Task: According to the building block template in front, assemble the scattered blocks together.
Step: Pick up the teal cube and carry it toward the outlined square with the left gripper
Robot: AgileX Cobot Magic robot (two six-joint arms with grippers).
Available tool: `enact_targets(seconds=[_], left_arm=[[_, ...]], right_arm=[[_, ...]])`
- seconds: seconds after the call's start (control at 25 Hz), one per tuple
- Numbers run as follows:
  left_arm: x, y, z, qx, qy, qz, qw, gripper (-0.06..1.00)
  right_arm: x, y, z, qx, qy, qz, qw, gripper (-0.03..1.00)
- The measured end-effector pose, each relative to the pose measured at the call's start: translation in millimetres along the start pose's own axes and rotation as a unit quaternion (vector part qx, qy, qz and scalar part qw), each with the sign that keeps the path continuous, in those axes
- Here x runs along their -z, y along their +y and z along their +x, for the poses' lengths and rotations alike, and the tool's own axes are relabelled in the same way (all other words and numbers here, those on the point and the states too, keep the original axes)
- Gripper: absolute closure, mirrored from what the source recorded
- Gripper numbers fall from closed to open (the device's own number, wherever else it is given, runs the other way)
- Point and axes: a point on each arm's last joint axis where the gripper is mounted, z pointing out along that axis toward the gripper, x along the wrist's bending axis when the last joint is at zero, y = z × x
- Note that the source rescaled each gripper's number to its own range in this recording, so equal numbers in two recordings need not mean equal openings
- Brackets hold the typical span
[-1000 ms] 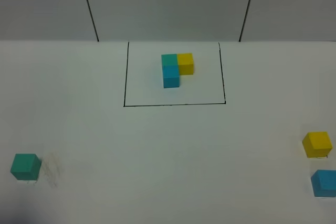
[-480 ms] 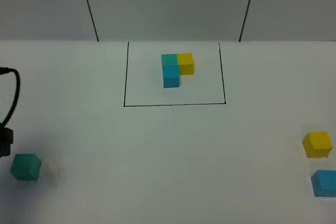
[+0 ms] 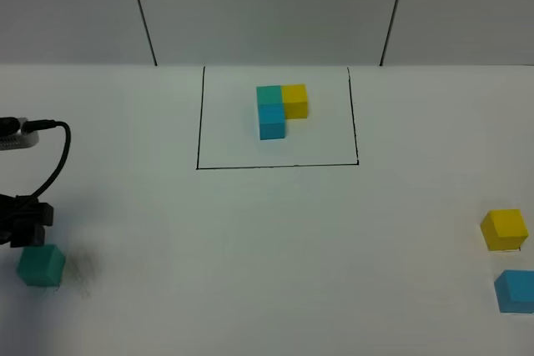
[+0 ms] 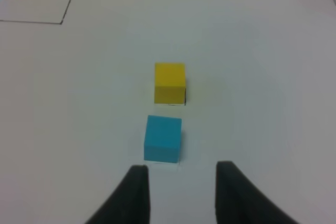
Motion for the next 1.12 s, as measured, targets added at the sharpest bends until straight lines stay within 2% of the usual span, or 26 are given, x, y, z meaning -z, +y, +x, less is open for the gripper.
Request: enact_targets(seconds=[0.28, 0.56, 1.12], left_arm=[[-24.5, 3.4, -0.8, -0.002, 0.001, 0.022, 1.0, 0.38], [-44.2, 4.0, -1.9, -0.009, -0.002, 0.044, 0.999, 0.47], [-80.7, 3.6, -4.0, -0.01, -0.009, 0.068, 0.998, 0.49]], right_arm=[[0.0, 0.0, 0.0, 0.0, 0.0, 0.0, 1.0, 0.97], [0.0, 0.0, 0.0, 0.0, 0.0, 0.0, 1.0, 0.97], [0.0, 0.0, 0.0, 0.0, 0.0, 0.0, 1.0, 0.97]])
